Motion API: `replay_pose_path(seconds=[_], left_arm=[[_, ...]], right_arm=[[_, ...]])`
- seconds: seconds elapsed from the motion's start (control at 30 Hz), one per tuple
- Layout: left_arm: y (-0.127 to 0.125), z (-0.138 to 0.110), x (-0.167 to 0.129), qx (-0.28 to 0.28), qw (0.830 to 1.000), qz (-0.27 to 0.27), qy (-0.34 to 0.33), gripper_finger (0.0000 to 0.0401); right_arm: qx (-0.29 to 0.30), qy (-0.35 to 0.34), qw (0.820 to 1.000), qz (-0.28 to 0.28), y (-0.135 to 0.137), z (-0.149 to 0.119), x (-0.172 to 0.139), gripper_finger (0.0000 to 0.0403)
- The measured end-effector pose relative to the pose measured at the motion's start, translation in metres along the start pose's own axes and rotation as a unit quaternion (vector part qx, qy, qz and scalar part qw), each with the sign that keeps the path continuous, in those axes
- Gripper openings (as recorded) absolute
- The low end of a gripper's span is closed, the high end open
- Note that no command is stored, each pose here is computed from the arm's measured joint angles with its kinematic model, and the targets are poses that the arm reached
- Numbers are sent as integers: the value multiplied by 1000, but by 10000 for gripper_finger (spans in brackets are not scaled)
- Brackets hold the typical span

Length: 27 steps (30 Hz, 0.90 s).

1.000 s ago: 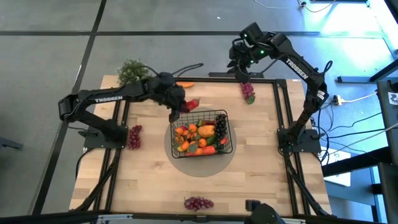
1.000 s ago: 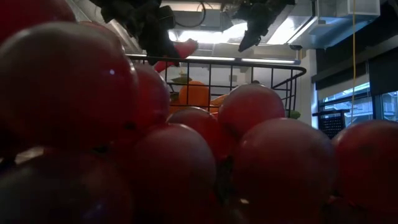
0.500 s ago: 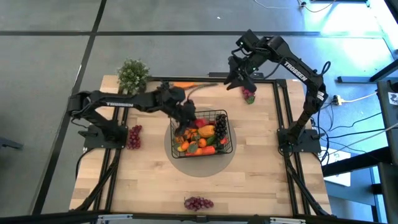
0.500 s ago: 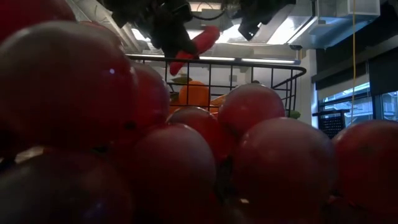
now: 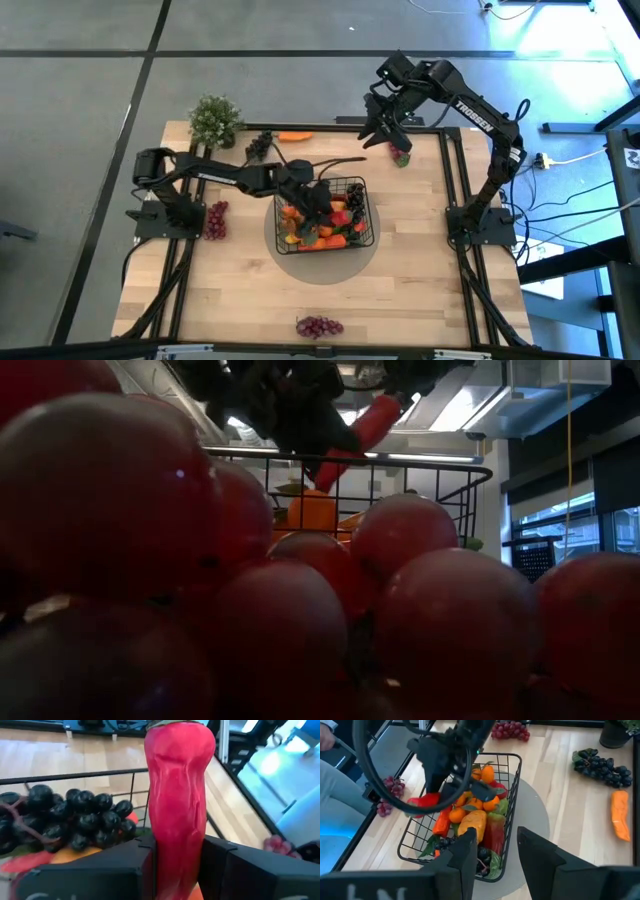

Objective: Build produce basket
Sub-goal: Put the red chilli pepper into the basket, then put the yellow pepper into the wire basket

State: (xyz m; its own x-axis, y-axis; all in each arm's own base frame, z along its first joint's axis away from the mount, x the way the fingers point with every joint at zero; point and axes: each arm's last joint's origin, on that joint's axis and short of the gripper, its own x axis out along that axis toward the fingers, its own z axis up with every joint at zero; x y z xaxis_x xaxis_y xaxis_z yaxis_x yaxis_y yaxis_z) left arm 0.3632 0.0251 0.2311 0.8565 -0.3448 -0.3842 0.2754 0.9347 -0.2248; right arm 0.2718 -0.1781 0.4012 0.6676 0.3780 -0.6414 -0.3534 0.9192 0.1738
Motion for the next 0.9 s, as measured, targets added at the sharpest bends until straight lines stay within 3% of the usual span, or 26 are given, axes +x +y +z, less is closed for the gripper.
replay_pose_path(seconds=[0.17,0.63,0.9], left_arm=[[4,-10,12,-32,999,-12,10,71],[-1,-12,19,-24,997,77,9,133],[-2,-12,19,-41,996,81,5,136]], right_arm=[[2,2,1000,2,0,0,0,129],[-22,31,999,31,8,-8,0,129],[-27,41,998,44,11,-10,-1,129]])
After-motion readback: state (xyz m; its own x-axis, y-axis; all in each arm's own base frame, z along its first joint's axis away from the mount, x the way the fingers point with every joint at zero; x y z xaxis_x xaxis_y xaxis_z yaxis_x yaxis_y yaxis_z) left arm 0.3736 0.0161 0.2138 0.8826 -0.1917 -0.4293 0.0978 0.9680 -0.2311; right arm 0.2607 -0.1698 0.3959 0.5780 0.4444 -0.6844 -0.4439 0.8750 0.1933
